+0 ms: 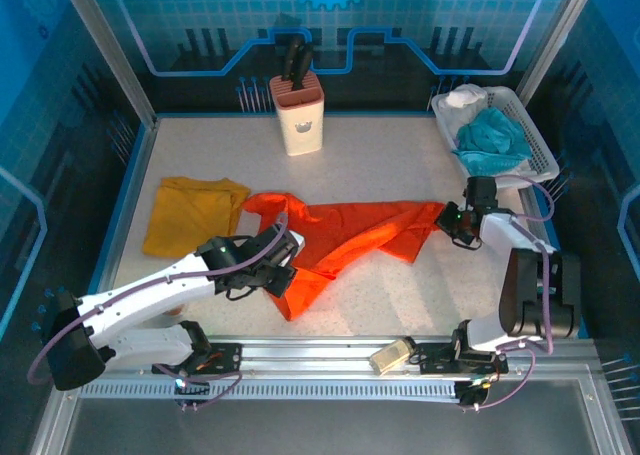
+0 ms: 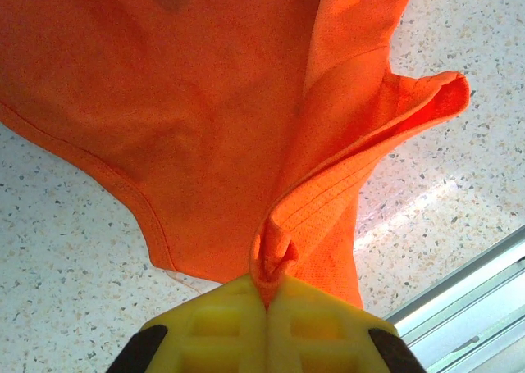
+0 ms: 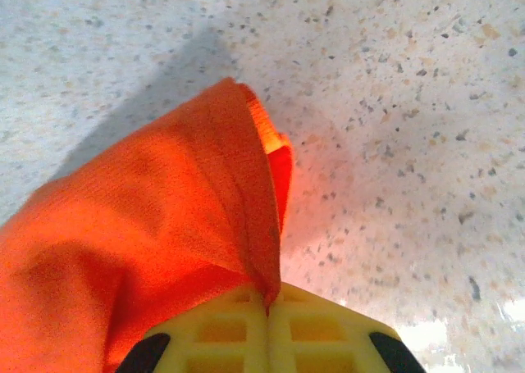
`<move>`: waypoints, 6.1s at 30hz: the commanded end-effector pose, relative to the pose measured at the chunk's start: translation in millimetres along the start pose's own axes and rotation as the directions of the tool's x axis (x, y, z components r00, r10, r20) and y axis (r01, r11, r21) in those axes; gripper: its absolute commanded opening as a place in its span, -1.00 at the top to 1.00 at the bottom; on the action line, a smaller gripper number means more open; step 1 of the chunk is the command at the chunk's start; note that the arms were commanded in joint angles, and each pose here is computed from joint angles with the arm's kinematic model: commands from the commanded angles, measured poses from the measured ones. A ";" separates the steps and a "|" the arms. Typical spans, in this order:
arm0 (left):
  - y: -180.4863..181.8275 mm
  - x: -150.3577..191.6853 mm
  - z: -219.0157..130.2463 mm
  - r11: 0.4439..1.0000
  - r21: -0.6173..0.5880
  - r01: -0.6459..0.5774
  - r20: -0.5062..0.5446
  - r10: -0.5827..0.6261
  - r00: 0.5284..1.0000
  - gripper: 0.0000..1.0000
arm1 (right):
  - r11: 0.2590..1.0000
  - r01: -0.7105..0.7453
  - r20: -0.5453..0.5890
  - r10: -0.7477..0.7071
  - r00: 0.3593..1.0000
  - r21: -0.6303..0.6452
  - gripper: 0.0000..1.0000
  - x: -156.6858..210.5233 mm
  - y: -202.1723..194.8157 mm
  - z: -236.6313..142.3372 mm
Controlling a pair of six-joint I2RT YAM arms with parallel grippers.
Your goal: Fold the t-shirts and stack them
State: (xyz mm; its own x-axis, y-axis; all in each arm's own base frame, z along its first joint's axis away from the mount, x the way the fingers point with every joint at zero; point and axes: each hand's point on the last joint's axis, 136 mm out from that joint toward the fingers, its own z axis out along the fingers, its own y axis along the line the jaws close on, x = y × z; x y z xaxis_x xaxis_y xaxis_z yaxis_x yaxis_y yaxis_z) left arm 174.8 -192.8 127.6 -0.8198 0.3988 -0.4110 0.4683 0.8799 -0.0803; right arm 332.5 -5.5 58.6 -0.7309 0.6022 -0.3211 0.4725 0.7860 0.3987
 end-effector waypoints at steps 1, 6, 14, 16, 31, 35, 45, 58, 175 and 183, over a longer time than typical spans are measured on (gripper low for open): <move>9.0 2.8 -8.0 0.999 -0.032 0.026 -0.002 -0.026 1.000 1.00 | 1.000 -0.009 -0.008 0.009 1.000 -0.026 1.00 2.8 7.4 -31.9; 17.4 -3.2 -27.7 0.997 -0.062 0.039 0.050 -0.036 0.998 1.00 | 0.997 -0.019 -0.010 0.018 1.000 -0.080 1.00 6.9 15.3 -68.5; 26.9 -15.8 -69.5 0.996 -0.074 0.047 0.157 -0.035 0.987 1.00 | 0.986 -0.047 0.011 0.050 0.999 -0.157 1.00 18.6 18.6 -122.8; 31.8 -19.0 -78.1 0.994 -0.100 0.054 0.170 -0.037 0.985 1.00 | 0.990 -0.040 0.011 0.042 0.999 -0.136 1.00 24.8 12.5 -129.0; 89.4 -69.0 -96.2 0.950 -0.295 0.099 0.230 -0.031 0.973 1.00 | 0.961 -0.099 0.073 0.121 0.990 -0.258 1.00 -47.3 45.5 -110.1; 115.3 -90.1 -101.2 0.940 -0.305 0.155 0.283 -0.066 0.957 1.00 | 0.941 -0.110 0.102 0.150 0.983 -0.320 1.00 -91.7 68.7 -103.5; 159.2 -221.3 -118.6 0.909 -0.391 0.144 0.422 0.038 0.906 1.00 | 0.850 -0.036 0.196 0.162 0.967 -0.526 1.00 -192.9 157.6 -106.1; 90.2 -154.9 -97.6 0.880 -0.423 -0.217 0.296 0.361 0.884 1.00 | 0.970 -0.018 0.030 0.026 0.999 -0.243 1.00 -35.2 68.9 -88.5; 154.0 -195.0 30.4 0.940 -0.075 0.331 0.350 -0.286 0.892 1.00 | 0.867 0.483 0.030 -0.490 0.871 0.125 1.00 8.0 75.2 -37.0; 64.3 -97.7 21.7 0.980 -0.183 0.078 0.350 -0.010 0.937 0.97 | 0.853 0.510 -0.131 -0.496 0.858 0.109 1.00 106.5 36.7 -44.0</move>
State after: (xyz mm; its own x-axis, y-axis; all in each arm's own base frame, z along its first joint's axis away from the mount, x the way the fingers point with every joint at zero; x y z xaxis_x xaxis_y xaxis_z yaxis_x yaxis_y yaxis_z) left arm 314.3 -196.1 161.7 -0.6684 0.2248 -0.7090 0.3552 0.9340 -0.0388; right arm 280.4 94.4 94.9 -0.8940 0.0649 -0.4434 0.0119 0.9925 0.1213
